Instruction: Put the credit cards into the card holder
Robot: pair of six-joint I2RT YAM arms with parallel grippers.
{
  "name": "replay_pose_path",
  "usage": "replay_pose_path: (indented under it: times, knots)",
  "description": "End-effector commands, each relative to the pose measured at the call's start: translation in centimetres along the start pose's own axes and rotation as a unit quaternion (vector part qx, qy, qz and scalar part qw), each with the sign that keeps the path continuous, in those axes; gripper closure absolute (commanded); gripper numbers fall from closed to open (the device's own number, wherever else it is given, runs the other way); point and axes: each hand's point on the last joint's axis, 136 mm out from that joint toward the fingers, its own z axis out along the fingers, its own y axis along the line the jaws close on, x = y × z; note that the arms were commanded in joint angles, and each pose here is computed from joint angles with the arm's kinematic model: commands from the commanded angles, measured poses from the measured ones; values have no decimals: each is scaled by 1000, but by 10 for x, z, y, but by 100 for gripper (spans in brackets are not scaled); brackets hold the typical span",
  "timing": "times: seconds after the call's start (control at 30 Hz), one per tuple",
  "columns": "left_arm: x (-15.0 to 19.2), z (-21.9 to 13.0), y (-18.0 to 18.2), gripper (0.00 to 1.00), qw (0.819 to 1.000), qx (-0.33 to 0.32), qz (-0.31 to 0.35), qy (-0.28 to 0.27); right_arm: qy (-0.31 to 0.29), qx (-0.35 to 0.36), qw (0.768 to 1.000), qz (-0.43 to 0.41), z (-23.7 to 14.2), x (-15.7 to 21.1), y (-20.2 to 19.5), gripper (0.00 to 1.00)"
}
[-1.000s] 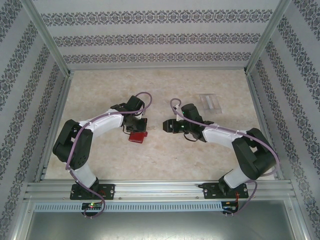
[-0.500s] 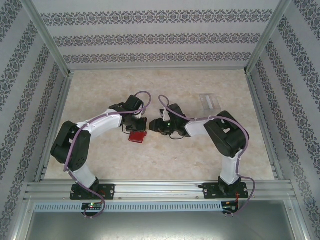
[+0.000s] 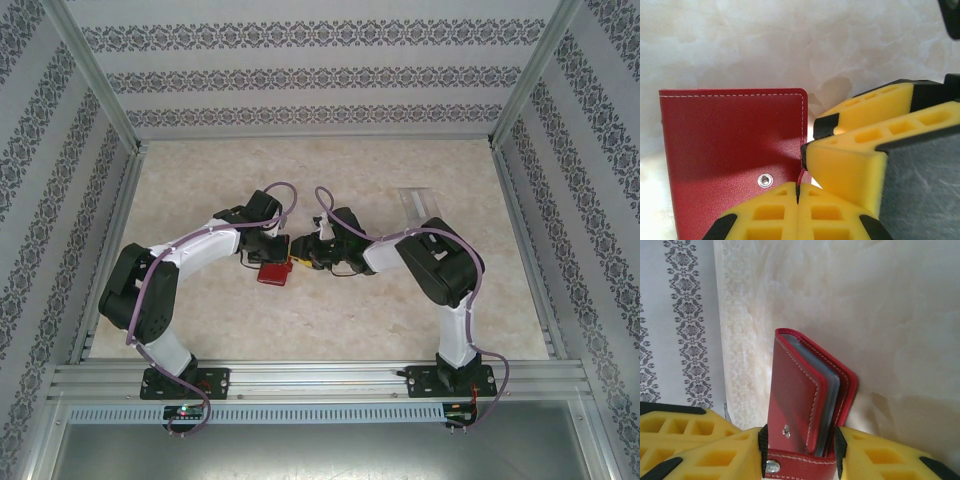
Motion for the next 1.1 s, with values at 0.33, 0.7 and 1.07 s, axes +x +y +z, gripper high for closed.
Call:
replay_pose_path:
  times: [0.33,0.7,1.07]
  knots:
    - [1,-1,3,100,1000,1,5,-1,-9,-26,1000,4,15,-19,7,80]
    - [0,1,14,100,1000,-6,0,1,-5,-4,1000,6,11,-14,-12,89]
    - [9,18,31,100,1000,-23,-3,7,-2,0,1000,2,11,-14,-11,90]
